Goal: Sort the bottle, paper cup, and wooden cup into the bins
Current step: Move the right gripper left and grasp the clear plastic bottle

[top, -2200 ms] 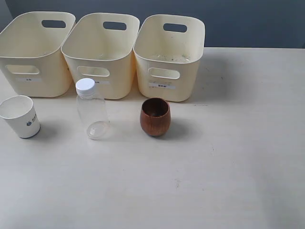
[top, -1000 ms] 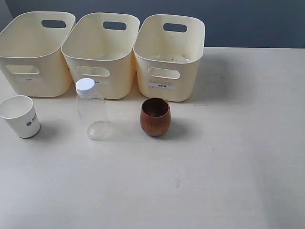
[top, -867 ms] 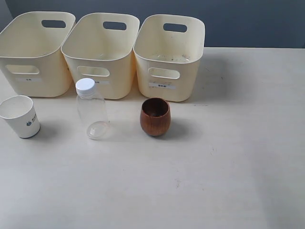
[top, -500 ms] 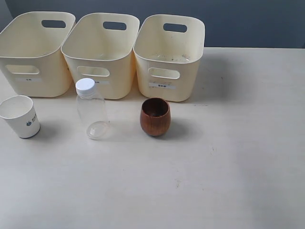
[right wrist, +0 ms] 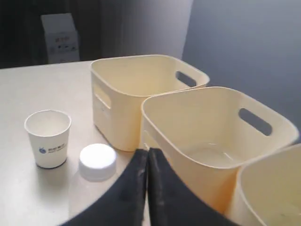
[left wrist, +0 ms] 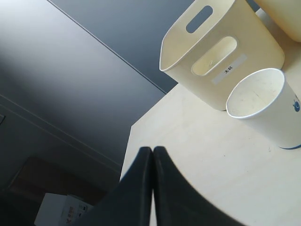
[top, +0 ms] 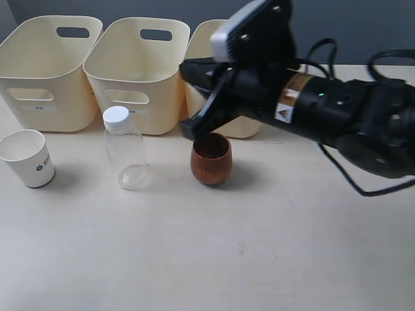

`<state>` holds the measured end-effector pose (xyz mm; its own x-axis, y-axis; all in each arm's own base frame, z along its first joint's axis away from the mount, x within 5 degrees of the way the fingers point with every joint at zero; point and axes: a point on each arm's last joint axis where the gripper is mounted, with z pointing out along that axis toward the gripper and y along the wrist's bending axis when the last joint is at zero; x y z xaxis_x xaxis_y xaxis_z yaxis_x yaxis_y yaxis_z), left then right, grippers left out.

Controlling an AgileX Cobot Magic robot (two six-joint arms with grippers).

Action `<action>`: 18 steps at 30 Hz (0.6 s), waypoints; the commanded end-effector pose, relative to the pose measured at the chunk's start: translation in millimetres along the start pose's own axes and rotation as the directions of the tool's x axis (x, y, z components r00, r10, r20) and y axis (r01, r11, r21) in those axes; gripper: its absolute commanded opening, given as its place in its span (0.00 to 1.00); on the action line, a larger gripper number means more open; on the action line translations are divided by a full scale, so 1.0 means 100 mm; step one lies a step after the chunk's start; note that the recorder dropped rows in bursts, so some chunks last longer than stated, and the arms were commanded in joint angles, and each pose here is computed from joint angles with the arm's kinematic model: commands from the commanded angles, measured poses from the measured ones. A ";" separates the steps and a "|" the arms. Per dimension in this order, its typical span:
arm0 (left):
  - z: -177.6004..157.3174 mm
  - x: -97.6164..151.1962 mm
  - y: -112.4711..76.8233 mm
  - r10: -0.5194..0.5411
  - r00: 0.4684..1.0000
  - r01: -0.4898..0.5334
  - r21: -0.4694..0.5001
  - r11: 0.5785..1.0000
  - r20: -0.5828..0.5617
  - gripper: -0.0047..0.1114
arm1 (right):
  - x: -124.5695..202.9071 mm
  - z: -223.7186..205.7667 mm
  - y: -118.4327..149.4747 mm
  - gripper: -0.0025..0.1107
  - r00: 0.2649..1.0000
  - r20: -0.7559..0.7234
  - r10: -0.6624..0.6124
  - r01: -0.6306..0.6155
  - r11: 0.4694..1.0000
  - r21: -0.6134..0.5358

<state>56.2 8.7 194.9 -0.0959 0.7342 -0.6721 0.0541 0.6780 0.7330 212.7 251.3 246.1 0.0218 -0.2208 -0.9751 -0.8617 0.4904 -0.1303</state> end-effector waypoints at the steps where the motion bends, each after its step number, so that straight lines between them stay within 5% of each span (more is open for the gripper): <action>1: 0.00 -0.02 0.01 -0.006 1.000 0.006 0.000 1.000 0.013 0.04 | 0.11 0.34 0.16 0.23 0.999 -0.014 -0.051 0.049 0.994 -0.093; 5: 0.00 -0.02 0.01 -0.006 1.000 0.006 0.000 1.000 0.013 0.04 | 0.22 0.53 0.15 0.78 0.992 -0.028 0.121 -0.123 0.989 -0.086; 7: 0.00 -0.02 0.01 -0.006 1.000 0.006 0.000 1.000 0.013 0.04 | 0.28 0.61 0.14 0.90 0.977 -0.037 0.210 -0.212 0.974 -0.077; 18: 0.00 -0.02 0.01 -0.006 1.000 0.006 0.000 1.000 0.013 0.04 | 0.45 0.90 0.32 0.80 0.982 -0.056 0.179 -0.186 0.968 -0.165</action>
<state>56.2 8.7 194.9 -0.0959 0.7342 -0.6721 0.0541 0.6780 0.7330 228.8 329.0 180.0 -0.1711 -0.1996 -0.9648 -0.9188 0.3860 0.0831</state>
